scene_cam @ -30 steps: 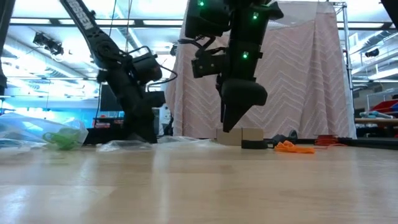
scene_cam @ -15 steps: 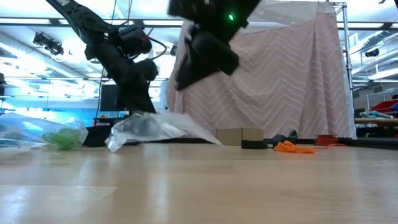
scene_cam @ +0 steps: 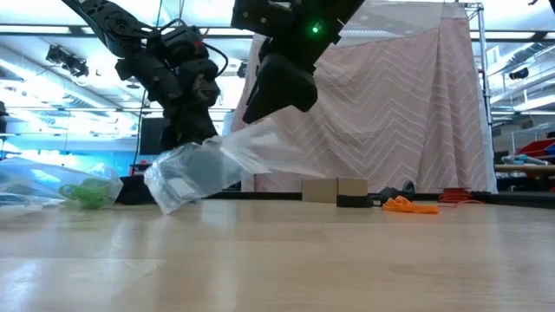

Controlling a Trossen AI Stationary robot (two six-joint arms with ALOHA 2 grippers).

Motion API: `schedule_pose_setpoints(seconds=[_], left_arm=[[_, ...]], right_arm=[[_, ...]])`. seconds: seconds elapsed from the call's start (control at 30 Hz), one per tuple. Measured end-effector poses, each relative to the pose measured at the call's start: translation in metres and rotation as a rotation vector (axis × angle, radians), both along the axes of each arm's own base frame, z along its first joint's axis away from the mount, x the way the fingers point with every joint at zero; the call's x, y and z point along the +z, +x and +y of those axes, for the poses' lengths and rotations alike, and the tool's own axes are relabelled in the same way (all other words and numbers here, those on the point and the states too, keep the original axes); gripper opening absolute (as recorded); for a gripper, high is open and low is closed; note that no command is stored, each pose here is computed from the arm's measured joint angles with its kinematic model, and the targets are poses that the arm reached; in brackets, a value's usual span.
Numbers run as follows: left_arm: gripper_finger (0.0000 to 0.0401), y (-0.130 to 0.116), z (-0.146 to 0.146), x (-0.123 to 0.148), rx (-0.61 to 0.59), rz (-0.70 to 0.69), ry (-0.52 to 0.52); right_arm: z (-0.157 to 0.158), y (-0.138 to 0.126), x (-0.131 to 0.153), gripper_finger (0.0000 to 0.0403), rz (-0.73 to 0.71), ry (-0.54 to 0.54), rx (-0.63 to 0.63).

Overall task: Sort rubber bands
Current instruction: Open the transparent zip bag

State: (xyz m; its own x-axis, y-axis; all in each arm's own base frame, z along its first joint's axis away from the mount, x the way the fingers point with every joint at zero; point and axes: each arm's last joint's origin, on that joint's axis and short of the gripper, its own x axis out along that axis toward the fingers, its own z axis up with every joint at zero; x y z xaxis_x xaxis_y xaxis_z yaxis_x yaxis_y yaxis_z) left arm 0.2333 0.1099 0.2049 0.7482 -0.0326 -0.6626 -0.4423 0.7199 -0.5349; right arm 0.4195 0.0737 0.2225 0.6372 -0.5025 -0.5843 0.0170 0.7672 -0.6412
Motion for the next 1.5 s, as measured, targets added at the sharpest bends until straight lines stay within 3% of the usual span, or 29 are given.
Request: schedule_pose_setpoints(seconds=[0.47, 0.83, 1.17, 1.5], left_arm=[[0.0003, 0.001, -0.002, 0.004, -0.056, -0.071, -0.151], [0.0003, 0.001, -0.001, 0.004, -0.055, -0.071, -0.131], [0.0002, -0.015, 0.026, 0.006, -0.015, -0.130, -0.260], [0.0001, -0.033, 0.042, 0.002, -0.007, -0.157, -0.351]], right_arm=[[-0.019, -0.008, -0.007, 0.0214, 0.059, 0.025, -0.148], [-0.021, -0.006, -0.008, 0.0139, 0.100, 0.023, -0.069], [-0.024, 0.002, -0.003, 0.0172, 0.054, -0.005, -0.016], [-0.055, 0.011, 0.004, 0.0189, -0.008, -0.047, -0.063]])
